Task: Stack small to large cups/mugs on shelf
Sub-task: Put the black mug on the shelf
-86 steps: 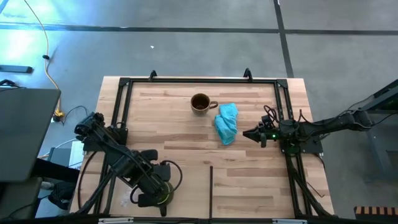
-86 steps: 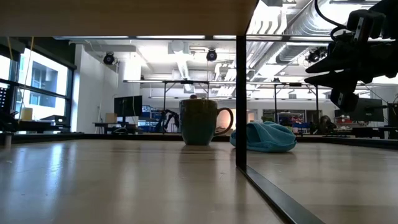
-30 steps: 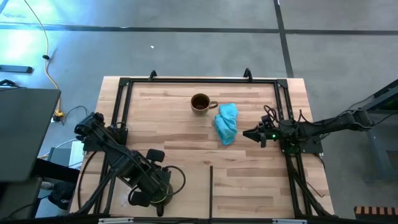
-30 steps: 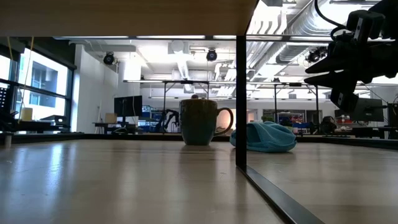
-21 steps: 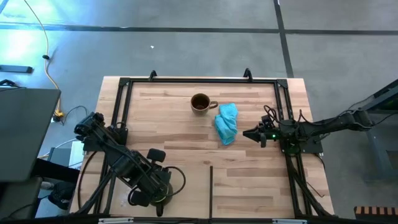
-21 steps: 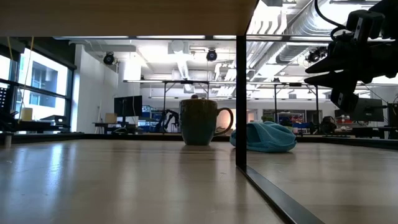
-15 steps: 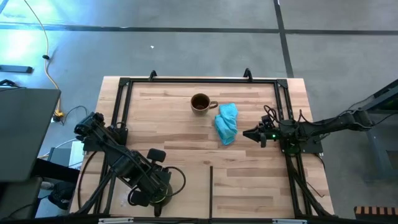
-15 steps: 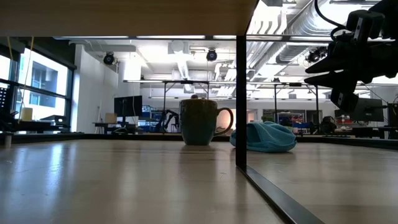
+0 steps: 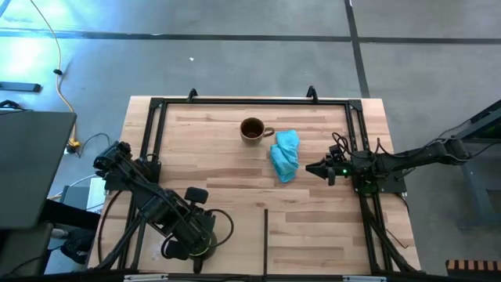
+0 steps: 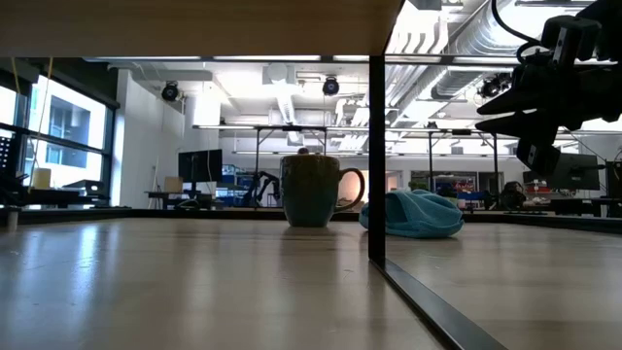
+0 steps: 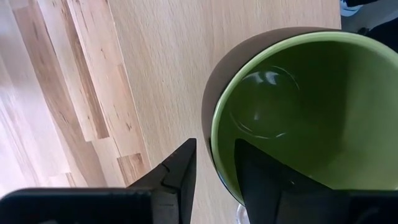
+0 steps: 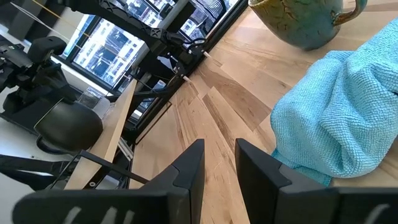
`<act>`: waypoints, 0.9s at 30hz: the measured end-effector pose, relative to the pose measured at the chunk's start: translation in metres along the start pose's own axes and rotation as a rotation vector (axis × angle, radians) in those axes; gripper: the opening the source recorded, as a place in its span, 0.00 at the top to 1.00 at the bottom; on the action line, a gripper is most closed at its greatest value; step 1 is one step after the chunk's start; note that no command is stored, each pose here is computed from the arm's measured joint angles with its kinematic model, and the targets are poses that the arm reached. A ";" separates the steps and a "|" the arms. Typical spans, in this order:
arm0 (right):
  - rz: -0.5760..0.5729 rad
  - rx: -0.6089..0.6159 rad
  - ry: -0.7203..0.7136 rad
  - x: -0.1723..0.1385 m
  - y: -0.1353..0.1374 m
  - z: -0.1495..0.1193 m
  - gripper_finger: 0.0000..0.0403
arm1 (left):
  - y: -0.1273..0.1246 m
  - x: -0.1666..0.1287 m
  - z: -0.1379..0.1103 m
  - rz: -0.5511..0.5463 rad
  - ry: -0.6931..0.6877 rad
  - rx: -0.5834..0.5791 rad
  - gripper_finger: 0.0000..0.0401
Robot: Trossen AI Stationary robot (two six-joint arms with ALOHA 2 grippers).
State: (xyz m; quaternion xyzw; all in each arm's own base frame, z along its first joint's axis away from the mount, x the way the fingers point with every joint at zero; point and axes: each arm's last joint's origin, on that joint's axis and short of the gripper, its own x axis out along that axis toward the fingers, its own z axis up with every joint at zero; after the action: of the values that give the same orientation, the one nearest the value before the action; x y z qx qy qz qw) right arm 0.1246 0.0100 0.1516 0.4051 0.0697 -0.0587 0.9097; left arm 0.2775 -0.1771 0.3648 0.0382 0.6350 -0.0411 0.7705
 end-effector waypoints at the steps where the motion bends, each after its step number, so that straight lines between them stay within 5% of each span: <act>1: 0.000 0.000 0.000 0.000 0.000 0.000 0.80 | 0.000 0.000 0.000 0.000 0.000 -0.002 0.76; 27: 0.000 0.000 0.000 0.000 0.000 0.000 0.80 | 0.000 0.000 0.000 -0.012 0.004 -0.021 0.76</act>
State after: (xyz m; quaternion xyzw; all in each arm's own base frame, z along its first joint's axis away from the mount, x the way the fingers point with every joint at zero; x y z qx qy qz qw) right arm 0.1246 0.0099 0.1516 0.4051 0.0696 -0.0588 0.9097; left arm 0.2774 -0.1775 0.3649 0.0266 0.6371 -0.0390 0.7693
